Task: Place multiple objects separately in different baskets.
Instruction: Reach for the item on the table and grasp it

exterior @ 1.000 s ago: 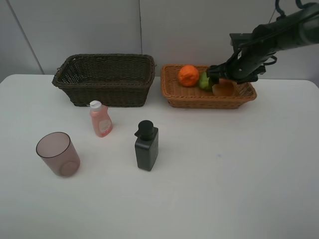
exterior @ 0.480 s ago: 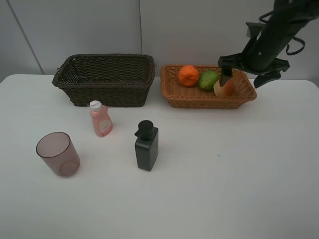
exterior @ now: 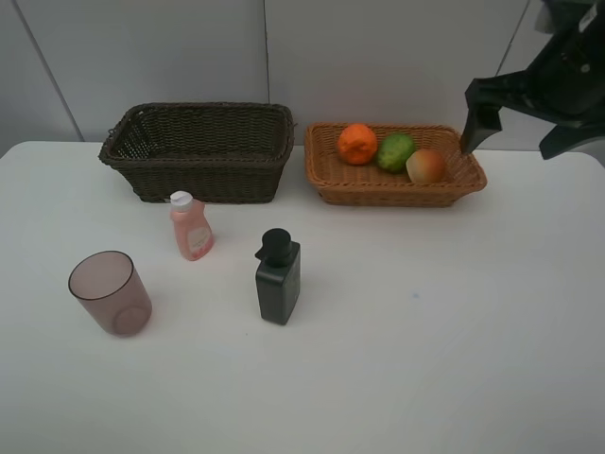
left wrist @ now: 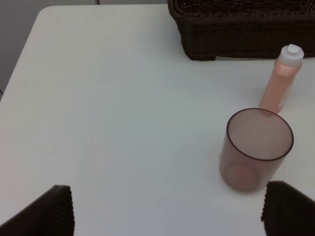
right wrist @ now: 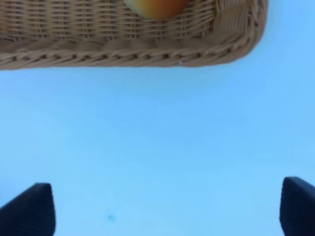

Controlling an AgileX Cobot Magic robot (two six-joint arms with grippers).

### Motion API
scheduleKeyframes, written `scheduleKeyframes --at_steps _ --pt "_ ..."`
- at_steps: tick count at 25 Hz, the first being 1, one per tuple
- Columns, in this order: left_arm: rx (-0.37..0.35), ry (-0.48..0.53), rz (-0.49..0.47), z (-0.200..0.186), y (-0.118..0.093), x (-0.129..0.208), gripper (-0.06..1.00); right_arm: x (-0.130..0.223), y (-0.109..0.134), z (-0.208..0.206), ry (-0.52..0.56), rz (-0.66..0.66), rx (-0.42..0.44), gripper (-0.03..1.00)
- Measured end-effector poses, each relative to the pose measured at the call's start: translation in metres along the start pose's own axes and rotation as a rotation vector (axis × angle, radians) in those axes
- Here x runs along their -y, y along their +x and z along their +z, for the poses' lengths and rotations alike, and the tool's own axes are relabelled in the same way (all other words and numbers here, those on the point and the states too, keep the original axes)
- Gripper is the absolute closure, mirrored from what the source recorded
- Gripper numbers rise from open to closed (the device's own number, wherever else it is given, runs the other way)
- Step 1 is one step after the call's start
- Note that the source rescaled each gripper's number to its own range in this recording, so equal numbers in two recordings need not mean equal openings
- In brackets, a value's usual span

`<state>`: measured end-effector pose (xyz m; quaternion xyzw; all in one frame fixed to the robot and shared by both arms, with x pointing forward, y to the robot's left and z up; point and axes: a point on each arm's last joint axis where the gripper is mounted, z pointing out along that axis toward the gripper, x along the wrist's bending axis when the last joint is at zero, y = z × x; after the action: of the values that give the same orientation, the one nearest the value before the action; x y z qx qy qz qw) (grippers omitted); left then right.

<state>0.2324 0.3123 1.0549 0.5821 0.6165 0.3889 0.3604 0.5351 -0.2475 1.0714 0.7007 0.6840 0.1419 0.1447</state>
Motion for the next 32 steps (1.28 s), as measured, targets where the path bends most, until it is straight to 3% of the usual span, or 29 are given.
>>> scheduleKeyframes --at_steps 6,14,24,32 --pt "0.0 0.0 0.0 0.0 0.0 0.0 -0.04 0.023 -0.008 -0.028 -0.052 0.003 -0.003 -0.03" --pt "0.0 0.0 0.0 0.0 0.0 0.0 -0.04 0.048 -0.013 -0.031 -0.037 0.002 0.001 -0.03" --pt "0.0 0.0 0.0 0.0 0.0 0.0 -0.04 0.055 -0.017 -0.046 -0.074 0.004 -0.001 -0.03" --pt "0.0 0.0 0.0 0.0 0.0 0.0 -0.04 0.089 -0.031 -0.107 -0.213 -0.011 -0.006 -0.03"
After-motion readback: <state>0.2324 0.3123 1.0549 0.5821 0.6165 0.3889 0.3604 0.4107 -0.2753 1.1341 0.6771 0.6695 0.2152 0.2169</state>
